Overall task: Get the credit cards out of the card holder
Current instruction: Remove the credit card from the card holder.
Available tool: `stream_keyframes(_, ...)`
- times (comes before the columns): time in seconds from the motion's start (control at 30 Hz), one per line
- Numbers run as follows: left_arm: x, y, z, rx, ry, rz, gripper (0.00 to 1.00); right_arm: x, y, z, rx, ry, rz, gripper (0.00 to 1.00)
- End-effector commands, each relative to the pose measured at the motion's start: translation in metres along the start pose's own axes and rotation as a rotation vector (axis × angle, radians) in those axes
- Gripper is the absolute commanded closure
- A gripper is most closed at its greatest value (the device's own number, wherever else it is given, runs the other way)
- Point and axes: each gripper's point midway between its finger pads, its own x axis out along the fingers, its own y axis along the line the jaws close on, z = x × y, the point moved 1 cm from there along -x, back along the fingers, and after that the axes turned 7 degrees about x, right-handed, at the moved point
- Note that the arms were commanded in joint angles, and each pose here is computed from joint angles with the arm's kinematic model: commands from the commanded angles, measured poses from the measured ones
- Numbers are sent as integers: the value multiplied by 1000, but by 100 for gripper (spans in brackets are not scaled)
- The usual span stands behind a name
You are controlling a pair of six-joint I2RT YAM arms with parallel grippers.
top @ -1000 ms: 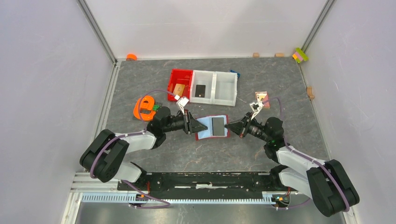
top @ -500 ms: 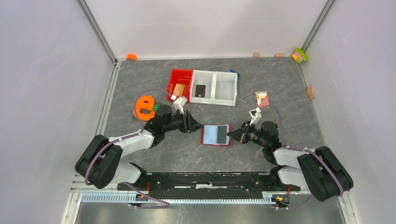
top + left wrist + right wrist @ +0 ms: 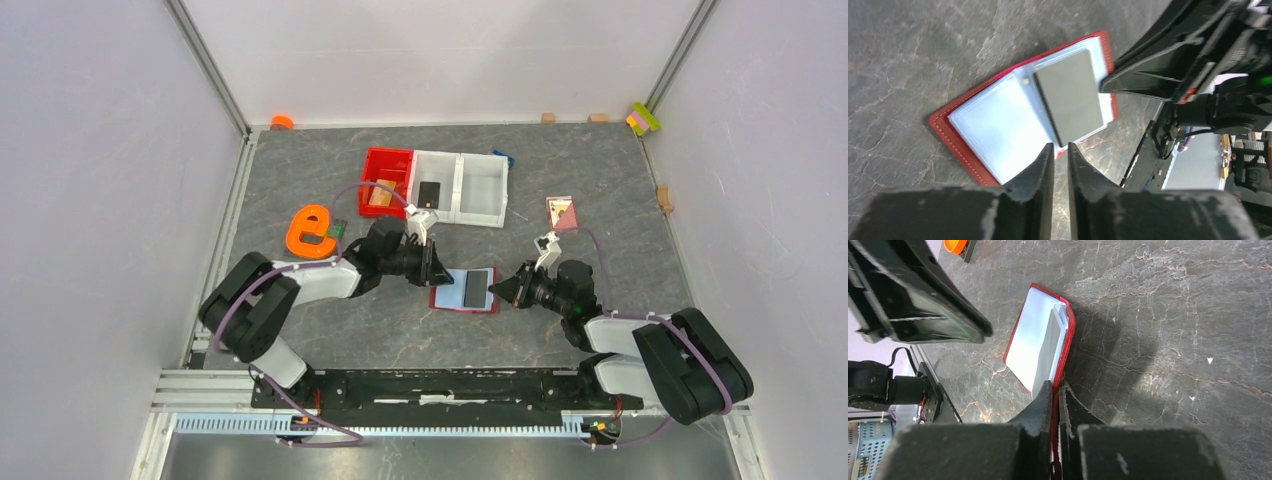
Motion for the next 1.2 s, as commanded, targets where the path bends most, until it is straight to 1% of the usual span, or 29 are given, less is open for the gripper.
stream_keyframes(0.0, 11, 8, -17, -26, 107, 7, 84, 3, 0, 4, -39, -5, 0, 91)
stream_keyframes(0.13, 22, 17, -30, -70, 179, 20, 90, 3, 1, 1, -38, 8, 5, 80)
stream_keyframes(0.23, 27, 21, -37, -92, 217, 27, 92, 3, 2, -1, -40, 15, 15, 75)
stream_keyframes(0.33, 29, 22, -40, -97, 229, 25, 92, 3, 3, -2, -41, 22, 17, 71)
stream_keyframes(0.43, 30, 23, -41, -100, 234, 25, 92, 5, 3, -4, -40, 33, 19, 71)
stream_keyframes(0.6, 30, 22, -41, -99, 234, 18, 93, 6, 1, -8, -35, 50, 15, 80)
stream_keyframes(0.7, 30, 21, -41, -99, 236, 13, 93, 6, 1, -8, -32, 52, 17, 79)
stream_keyframes(0.83, 31, 20, -43, -109, 245, 3, 93, 7, 3, -8, -32, 57, 26, 71)
stream_keyframes(1.1, 36, 22, -50, -137, 272, -7, 94, 8, 9, -11, -19, 65, 51, 70)
stream_keyframes(1.17, 37, 22, -50, -137, 273, -7, 94, 8, 10, -12, -19, 67, 56, 72)
